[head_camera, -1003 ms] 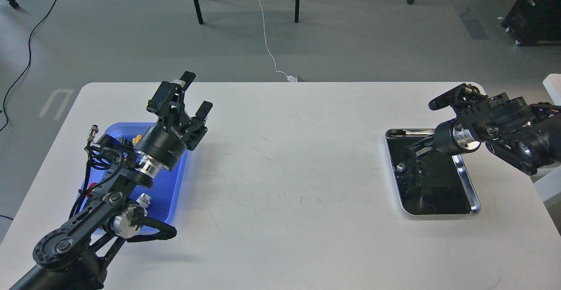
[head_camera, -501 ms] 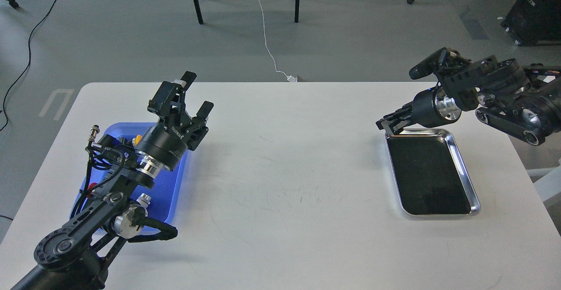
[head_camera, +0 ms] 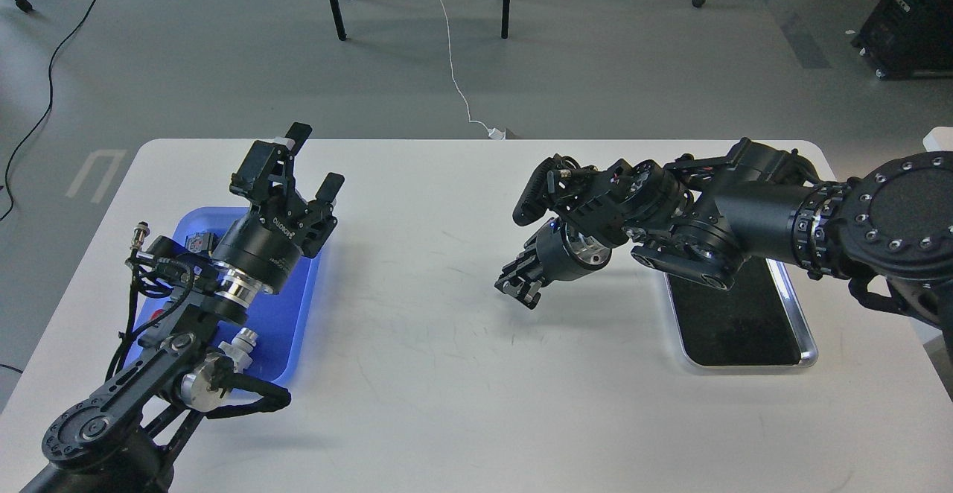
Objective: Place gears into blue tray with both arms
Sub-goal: 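Carry the black part toward the table center and release it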
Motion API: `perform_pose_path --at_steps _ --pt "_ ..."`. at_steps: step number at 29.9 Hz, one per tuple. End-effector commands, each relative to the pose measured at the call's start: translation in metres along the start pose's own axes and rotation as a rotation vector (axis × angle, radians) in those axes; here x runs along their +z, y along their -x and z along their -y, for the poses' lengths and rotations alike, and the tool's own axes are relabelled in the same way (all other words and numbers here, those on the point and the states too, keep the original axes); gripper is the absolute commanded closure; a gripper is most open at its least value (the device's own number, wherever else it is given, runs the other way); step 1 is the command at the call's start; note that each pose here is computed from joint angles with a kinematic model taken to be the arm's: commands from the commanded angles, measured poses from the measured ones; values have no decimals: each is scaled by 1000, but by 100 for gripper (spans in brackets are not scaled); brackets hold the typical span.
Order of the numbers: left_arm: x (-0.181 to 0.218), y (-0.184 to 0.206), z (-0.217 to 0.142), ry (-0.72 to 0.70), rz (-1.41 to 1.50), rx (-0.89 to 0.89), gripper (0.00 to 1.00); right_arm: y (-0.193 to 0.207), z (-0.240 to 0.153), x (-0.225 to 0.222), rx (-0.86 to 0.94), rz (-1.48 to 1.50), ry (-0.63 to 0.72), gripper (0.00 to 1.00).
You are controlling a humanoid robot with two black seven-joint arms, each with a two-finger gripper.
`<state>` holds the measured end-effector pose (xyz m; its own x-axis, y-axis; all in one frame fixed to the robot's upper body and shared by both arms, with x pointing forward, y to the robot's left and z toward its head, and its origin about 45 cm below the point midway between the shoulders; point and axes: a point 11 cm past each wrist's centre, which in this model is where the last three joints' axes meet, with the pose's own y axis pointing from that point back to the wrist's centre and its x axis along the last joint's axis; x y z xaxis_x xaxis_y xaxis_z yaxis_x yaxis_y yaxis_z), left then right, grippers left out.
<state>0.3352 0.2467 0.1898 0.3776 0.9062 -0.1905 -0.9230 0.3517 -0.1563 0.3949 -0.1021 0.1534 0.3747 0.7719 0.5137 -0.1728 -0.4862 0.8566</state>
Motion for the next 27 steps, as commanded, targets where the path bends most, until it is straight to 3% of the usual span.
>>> perform_pose_path --at_steps 1,27 --pt "1 1 -1 5 -3 -1 2 2 1 0 1 -5 1 80" --pt "-2 0 -6 -3 -9 8 2 9 12 -29 60 -66 -89 78"
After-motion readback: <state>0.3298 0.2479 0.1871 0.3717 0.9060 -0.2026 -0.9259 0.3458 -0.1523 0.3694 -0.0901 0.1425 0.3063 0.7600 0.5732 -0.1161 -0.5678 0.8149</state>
